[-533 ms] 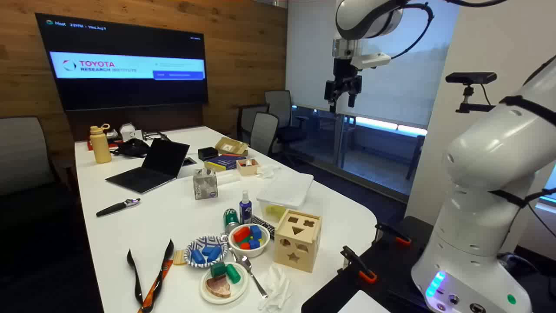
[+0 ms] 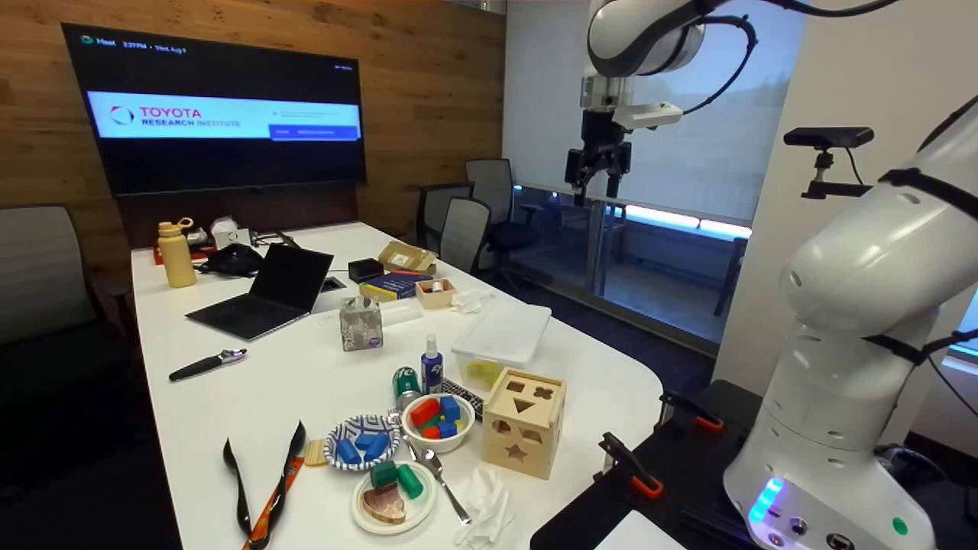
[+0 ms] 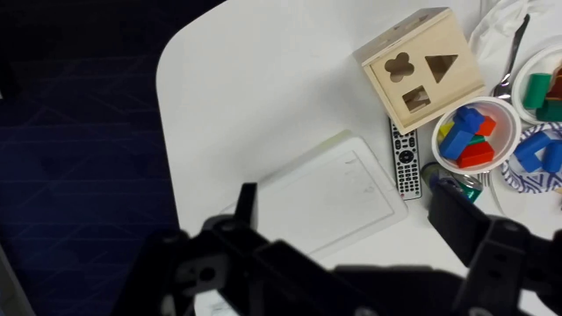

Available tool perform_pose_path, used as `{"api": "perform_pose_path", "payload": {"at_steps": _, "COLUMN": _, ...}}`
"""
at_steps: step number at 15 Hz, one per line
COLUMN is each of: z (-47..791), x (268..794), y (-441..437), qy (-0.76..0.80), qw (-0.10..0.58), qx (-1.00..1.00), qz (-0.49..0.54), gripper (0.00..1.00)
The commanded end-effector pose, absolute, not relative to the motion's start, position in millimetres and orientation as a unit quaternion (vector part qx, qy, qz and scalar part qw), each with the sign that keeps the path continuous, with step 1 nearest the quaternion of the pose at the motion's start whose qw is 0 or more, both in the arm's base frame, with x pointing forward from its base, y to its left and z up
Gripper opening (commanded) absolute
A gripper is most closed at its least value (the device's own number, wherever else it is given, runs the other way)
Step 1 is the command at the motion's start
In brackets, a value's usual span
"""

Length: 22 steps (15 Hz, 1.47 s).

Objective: Open the lid on the wooden toy box.

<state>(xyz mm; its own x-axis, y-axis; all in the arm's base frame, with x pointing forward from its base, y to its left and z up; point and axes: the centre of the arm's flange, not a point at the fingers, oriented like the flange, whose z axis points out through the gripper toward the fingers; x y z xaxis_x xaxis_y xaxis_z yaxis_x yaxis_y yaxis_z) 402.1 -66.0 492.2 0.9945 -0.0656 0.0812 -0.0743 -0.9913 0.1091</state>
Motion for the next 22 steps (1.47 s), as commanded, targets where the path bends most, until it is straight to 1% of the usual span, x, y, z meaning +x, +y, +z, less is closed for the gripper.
{"api": "perform_pose_path", "payload": {"at_steps": 1, "z": 445.1, "x": 390.3, "y": -25.5, "qy": -0.02, "qw": 0.025, "qx": 0.998, "qz": 0.047, "gripper": 1.0}}
{"api": "perform_pose_path", "payload": {"at_steps": 5, "z": 395.3, "x": 372.5, "y": 33.4, "qy": -0.016, "qw": 0.017, "qx": 0.998, "qz": 0.062, "gripper": 1.0}}
{"api": "perform_pose_path", "payload": {"at_steps": 9, "z": 346.9, "x": 364.9, "y": 77.9, "qy": -0.027, "qw": 0.034, "qx": 0.996, "qz": 0.079, "gripper": 1.0}}
{"api": "perform_pose_path", "payload": {"at_steps": 12, "z": 312.0, "x": 371.2, "y": 83.1, "qy": -0.043, "qw": 0.042, "qx": 0.994, "qz": 0.086, "gripper": 1.0}}
{"api": "perform_pose_path", "payload": {"at_steps": 15, "z": 287.6, "x": 383.8, "y": 89.1, "qy": -0.036, "qw": 0.034, "qx": 0.995, "qz": 0.088, "gripper": 1.0}}
{"api": "perform_pose_path", "payload": {"at_steps": 22, "z": 224.6, "x": 392.9, "y": 83.9, "qy": -0.033, "qw": 0.003, "qx": 0.998, "qz": 0.045, "gripper": 1.0}}
